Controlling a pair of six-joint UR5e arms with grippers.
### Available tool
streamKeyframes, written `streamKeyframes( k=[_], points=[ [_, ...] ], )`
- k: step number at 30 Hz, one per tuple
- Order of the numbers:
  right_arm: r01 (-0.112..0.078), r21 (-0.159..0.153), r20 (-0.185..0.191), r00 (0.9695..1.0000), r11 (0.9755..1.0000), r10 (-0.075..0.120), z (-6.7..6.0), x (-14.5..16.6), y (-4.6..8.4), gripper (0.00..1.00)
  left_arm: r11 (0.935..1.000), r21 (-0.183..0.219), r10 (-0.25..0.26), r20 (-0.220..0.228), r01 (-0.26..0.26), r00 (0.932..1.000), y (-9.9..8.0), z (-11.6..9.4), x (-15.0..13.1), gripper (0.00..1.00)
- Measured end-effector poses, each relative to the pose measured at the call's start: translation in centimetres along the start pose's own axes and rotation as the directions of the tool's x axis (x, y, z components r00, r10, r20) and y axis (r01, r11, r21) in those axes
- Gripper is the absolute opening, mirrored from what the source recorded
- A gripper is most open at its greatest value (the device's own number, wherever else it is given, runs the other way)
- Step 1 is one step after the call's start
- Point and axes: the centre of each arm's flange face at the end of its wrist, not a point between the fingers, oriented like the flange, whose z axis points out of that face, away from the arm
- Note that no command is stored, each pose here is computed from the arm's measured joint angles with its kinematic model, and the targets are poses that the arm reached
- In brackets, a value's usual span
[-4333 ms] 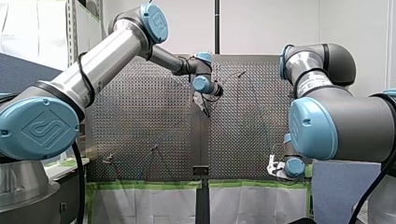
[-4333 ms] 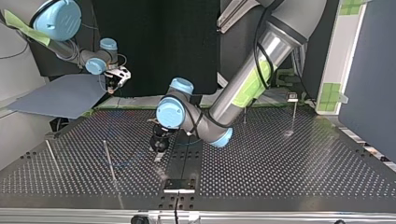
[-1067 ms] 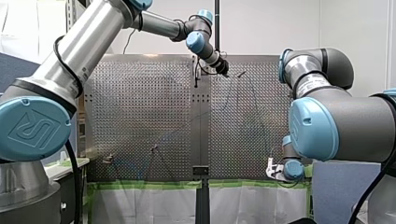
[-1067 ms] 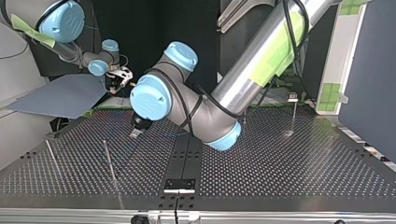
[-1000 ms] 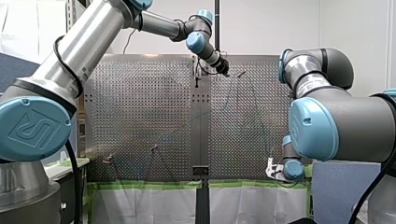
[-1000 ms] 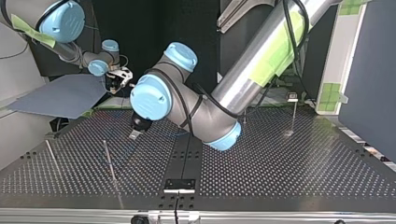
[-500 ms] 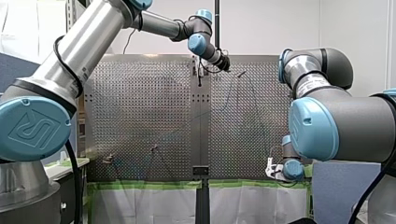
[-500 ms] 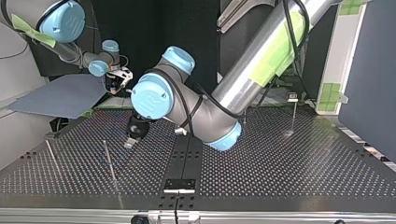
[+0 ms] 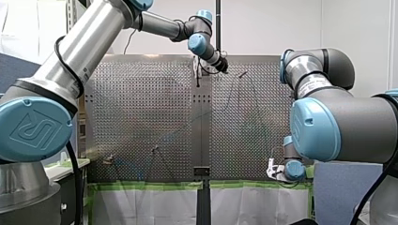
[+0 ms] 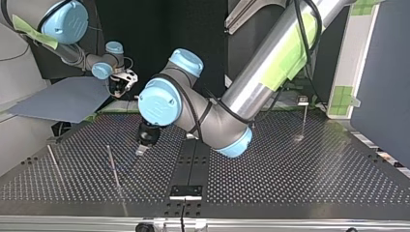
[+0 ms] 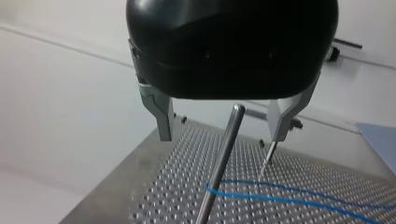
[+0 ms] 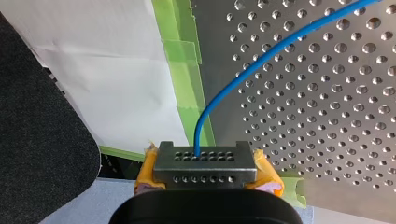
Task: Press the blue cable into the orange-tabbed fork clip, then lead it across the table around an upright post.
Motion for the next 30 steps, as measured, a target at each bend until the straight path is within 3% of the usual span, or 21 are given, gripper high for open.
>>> streamKeyframes(
  k=[8, 23, 30],
  points=[
    [0.001, 0.002, 0.002, 1.0, 1.0, -0.001, -0.1, 0.0, -0.2, 0.0, 0.9977, -0.067, -0.002, 0.006, 0.002, 1.0, 0.7, -0.1, -0.1, 1.0],
    [0.003, 0.005, 0.002, 1.0, 1.0, -0.003, -0.1, 0.0, -0.4, 0.0, 0.9934, -0.114, -0.018, -0.031, 0.015, 0.9994, 0.7, -1.1, 0.2, 1.0],
    [0.003, 0.008, 0.002, 1.0, 1.0, -0.003, -0.1, 0.0, -0.5, 0.0, 0.9893, -0.131, -0.062, 0.015, 0.063, 0.998, 1.5, -2.5, -1.1, 1.0]
  ],
)
